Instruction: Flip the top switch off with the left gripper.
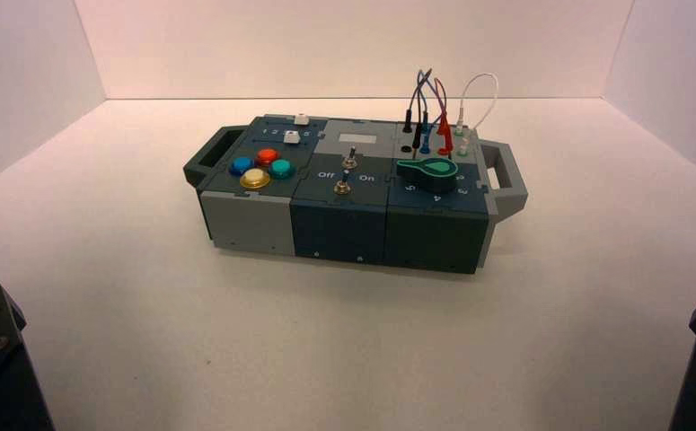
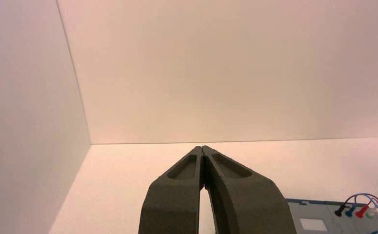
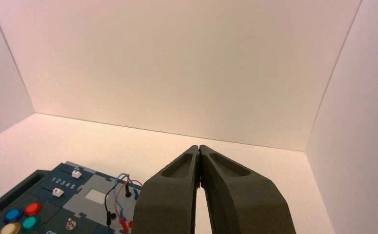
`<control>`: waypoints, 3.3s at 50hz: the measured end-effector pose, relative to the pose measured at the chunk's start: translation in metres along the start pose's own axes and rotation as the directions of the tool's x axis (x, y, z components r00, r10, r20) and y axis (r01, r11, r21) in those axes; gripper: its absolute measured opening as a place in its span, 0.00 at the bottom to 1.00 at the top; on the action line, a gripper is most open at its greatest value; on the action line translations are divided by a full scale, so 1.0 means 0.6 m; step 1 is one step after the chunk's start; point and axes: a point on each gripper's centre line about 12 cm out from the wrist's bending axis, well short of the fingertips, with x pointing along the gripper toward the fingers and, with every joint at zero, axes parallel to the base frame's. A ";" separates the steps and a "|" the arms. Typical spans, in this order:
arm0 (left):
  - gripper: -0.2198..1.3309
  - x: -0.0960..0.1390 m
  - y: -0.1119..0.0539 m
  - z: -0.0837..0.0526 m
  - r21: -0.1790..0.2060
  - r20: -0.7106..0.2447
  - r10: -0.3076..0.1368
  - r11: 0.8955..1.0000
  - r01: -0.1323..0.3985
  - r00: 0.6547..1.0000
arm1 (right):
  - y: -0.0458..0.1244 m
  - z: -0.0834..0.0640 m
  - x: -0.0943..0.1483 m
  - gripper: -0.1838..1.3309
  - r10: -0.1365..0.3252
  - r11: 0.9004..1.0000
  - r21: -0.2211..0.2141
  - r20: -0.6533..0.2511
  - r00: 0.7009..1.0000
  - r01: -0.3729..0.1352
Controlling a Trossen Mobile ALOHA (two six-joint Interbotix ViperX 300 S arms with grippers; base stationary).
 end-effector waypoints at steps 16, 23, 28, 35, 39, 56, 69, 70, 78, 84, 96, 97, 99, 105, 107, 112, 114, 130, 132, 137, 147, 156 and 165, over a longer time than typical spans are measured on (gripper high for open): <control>0.04 0.000 0.000 0.001 0.000 0.000 0.000 1.000 0.000 1.000 | 0.000 0.000 0.000 0.03 0.002 1.000 0.001 0.000 1.000 -0.002; 0.04 0.002 0.000 -0.001 0.000 -0.006 0.000 1.000 0.000 1.000 | 0.000 0.000 0.002 0.03 0.002 1.000 0.004 -0.004 1.000 -0.002; 0.04 0.009 0.000 -0.004 0.000 -0.025 0.001 1.000 -0.001 1.000 | 0.001 -0.003 0.006 0.03 0.005 1.000 0.010 -0.020 1.000 -0.004; 0.04 0.022 0.000 -0.012 0.001 -0.063 0.003 1.000 -0.003 0.998 | 0.004 -0.017 0.022 0.03 0.020 0.999 0.033 -0.106 0.994 -0.016; 0.04 0.028 0.000 -0.017 0.001 -0.081 0.003 1.000 -0.003 0.997 | 0.005 -0.026 0.034 0.03 0.029 0.999 0.049 -0.166 0.986 -0.021; 0.04 0.074 -0.017 -0.046 -0.011 -0.262 -0.041 0.999 0.040 0.964 | 0.016 -0.076 0.110 0.03 0.091 0.991 0.135 -0.498 0.863 -0.026; 0.04 0.109 -0.087 -0.087 0.018 -0.475 -0.177 0.977 0.211 0.862 | 0.036 -0.110 0.138 0.03 0.147 0.985 0.163 -0.642 0.753 -0.054; 0.04 0.112 -0.093 -0.091 0.020 -0.494 -0.183 0.975 0.222 0.850 | 0.042 -0.112 0.143 0.03 0.162 0.983 0.169 -0.657 0.736 -0.066; 0.04 0.131 -0.121 -0.108 0.034 -0.576 -0.205 0.961 0.273 0.792 | 0.066 -0.134 0.166 0.03 0.208 0.977 0.191 -0.725 0.657 -0.098; 0.04 0.137 -0.123 -0.100 0.031 -0.572 -0.205 0.962 0.270 0.794 | 0.075 -0.149 0.185 0.03 0.223 0.973 0.212 -0.762 0.608 -0.091; 0.04 0.152 -0.150 -0.104 0.023 -0.602 -0.231 0.952 0.306 0.765 | 0.081 -0.180 0.226 0.03 0.215 0.975 0.212 -0.821 0.529 -0.068; 0.04 0.156 -0.155 -0.108 0.021 -0.613 -0.234 0.950 0.312 0.754 | 0.081 -0.183 0.230 0.03 0.213 0.975 0.212 -0.826 0.522 -0.062; 0.04 0.160 -0.162 -0.113 0.016 -0.625 -0.239 0.948 0.319 0.743 | 0.081 -0.190 0.237 0.03 0.210 0.976 0.210 -0.834 0.510 -0.058; 0.04 0.169 -0.175 -0.129 0.005 -0.660 -0.242 0.945 0.326 0.711 | 0.084 -0.203 0.259 0.03 0.205 0.977 0.207 -0.850 0.486 -0.049; 0.04 0.171 -0.177 -0.131 0.003 -0.664 -0.242 0.945 0.326 0.708 | 0.085 -0.207 0.263 0.03 0.204 0.977 0.208 -0.855 0.477 -0.046; 0.04 0.175 -0.183 -0.138 -0.007 -0.671 -0.245 0.946 0.325 0.700 | 0.085 -0.227 0.284 0.03 0.195 0.979 0.201 -0.874 0.444 -0.034; 0.04 0.177 -0.183 -0.138 -0.007 -0.669 -0.245 0.946 0.323 0.702 | 0.085 -0.232 0.290 0.03 0.193 0.979 0.200 -0.879 0.435 -0.031; 0.04 0.186 -0.188 -0.153 -0.008 -0.685 -0.241 0.946 0.323 0.688 | 0.085 -0.309 0.326 0.03 0.172 0.983 0.184 -0.932 0.318 0.009; 0.04 0.187 -0.190 -0.155 -0.008 -0.688 -0.241 0.946 0.325 0.684 | 0.085 -0.312 0.326 0.03 0.170 0.983 0.182 -0.934 0.313 0.008; 0.04 0.194 -0.205 -0.172 -0.009 -0.701 -0.251 0.939 0.344 0.667 | 0.085 -0.316 0.329 0.02 0.169 0.984 0.181 -0.934 0.314 0.009; 0.04 0.210 -0.260 -0.203 -0.012 -0.731 -0.287 0.912 0.409 0.619 | 0.083 -0.318 0.337 0.02 0.166 0.983 0.183 -0.932 0.322 0.024; 0.04 0.225 -0.307 -0.230 -0.030 -0.770 -0.300 0.898 0.439 0.562 | 0.082 -0.321 0.342 0.02 0.165 0.983 0.184 -0.933 0.319 0.029; 0.04 0.234 -0.353 -0.256 -0.059 -0.805 -0.312 0.888 0.455 0.505 | 0.083 -0.326 0.349 0.02 0.164 0.983 0.184 -0.933 0.319 0.031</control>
